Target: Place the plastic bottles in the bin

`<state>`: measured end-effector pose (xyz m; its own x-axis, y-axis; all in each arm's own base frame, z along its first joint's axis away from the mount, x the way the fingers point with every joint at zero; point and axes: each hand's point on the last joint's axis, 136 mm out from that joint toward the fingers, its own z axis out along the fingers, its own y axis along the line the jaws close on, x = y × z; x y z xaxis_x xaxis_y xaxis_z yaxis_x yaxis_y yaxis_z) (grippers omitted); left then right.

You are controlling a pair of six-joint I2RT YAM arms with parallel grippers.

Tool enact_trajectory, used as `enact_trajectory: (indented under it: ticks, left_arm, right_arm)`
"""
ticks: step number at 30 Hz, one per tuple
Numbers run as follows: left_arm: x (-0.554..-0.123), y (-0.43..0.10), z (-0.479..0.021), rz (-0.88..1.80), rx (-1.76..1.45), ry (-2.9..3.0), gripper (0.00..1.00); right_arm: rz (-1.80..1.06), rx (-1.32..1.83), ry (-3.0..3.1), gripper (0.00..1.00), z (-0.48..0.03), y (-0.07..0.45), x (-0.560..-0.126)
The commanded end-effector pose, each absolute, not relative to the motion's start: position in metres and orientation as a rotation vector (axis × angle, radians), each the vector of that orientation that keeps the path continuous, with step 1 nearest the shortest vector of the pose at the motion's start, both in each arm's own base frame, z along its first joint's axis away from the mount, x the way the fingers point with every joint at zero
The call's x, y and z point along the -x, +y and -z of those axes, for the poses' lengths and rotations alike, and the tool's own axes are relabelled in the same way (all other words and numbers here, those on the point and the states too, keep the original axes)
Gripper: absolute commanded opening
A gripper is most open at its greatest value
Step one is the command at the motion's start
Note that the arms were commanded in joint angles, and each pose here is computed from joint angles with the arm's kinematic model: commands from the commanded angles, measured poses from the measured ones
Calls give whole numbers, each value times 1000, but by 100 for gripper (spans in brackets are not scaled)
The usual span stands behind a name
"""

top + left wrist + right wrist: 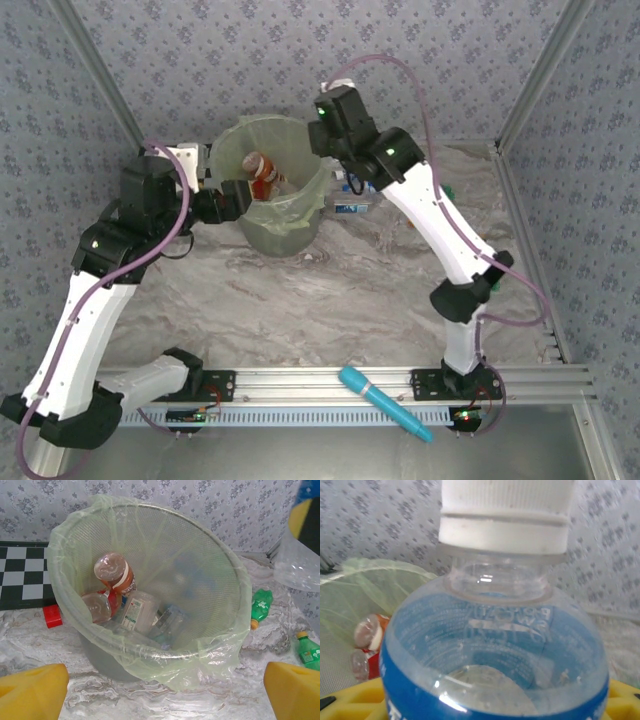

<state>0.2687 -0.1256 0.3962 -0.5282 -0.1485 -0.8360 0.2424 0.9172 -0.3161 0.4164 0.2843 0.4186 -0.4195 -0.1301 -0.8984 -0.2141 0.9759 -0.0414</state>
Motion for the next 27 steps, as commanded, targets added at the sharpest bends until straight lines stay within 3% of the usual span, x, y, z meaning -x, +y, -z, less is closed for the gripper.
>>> enact_trajectory:
  ticks: [1,12,23,25,26,27]
  left_arm:
    - [-263,-117,-397,482,-28,2063,100]
    - [-254,-110,-397,489,5,2059,100]
    - [-245,-104,-398,487,20,2056,100]
    - [-244,-104,-398,489,22,2057,100]
    - [-244,-104,-398,491,22,2055,100]
    - [-243,-104,-398,492,22,2055,100]
  right_arm:
    - [40,366,1941,60,-430,296,-419]
    - [25,474,1835,58,-426,350,-431]
    - [97,528,1908,60,-387,354,-439]
    - [101,528,1914,67,-386,353,-439]
    - [106,520,1917,79,-385,351,-439]
    - [112,516,1918,98,-385,351,-439]
